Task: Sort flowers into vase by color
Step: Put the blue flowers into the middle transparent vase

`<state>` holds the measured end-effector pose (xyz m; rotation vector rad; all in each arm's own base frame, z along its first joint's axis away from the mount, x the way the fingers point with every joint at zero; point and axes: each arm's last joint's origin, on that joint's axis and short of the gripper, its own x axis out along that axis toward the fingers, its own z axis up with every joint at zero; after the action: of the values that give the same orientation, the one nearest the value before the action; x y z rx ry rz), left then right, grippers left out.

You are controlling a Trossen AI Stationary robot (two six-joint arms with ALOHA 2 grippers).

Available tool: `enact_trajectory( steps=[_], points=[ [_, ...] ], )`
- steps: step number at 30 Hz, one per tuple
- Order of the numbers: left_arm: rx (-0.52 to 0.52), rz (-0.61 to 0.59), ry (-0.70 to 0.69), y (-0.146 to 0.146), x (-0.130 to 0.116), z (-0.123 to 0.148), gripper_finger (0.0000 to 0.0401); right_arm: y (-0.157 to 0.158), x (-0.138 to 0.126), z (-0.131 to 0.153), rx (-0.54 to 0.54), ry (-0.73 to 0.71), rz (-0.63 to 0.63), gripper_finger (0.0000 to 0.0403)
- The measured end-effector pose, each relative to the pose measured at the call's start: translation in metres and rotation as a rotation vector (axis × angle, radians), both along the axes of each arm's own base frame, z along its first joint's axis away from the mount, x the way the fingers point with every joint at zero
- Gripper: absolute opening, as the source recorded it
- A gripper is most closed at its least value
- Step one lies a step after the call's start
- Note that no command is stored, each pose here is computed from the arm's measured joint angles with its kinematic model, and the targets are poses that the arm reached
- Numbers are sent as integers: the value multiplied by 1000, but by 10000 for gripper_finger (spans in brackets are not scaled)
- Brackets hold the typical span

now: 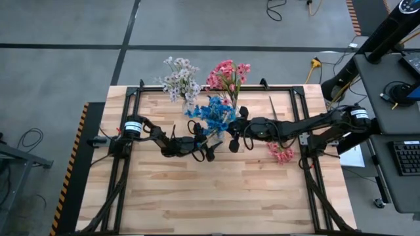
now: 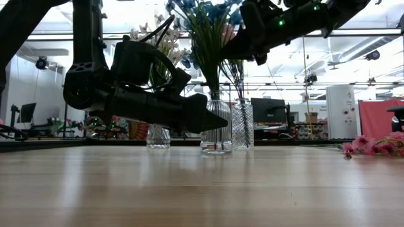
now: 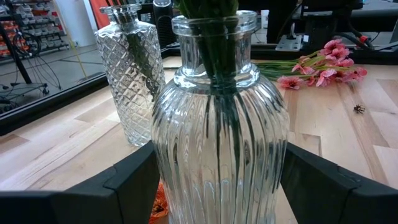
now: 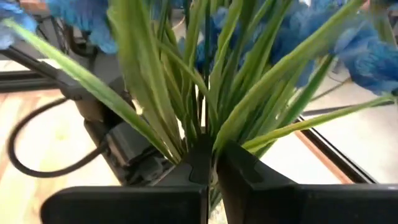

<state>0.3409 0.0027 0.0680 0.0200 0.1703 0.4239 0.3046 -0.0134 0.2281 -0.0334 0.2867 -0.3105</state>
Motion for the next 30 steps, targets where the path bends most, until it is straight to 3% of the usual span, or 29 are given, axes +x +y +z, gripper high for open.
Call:
enact_trajectory(
  steps=[8, 13, 21, 25, 30],
  points=[
    [3, -1, 1, 0, 0, 0, 272, -1, 0, -6, 31, 26, 14, 12],
    [2, 0, 1, 0, 0, 0, 272, -3, -1, -6, 0, 35, -63, 12],
    [5, -1, 2, 0, 0, 0, 272, -1, -2, -4, -11, 34, -12, 20],
    [6, -1, 3, 0, 0, 0, 272, 0, -4, -1, -5, 36, 4, 61],
    [6, -1, 3, 0, 0, 0, 272, 1, -10, 5, 2, 39, 8, 144]
  ],
)
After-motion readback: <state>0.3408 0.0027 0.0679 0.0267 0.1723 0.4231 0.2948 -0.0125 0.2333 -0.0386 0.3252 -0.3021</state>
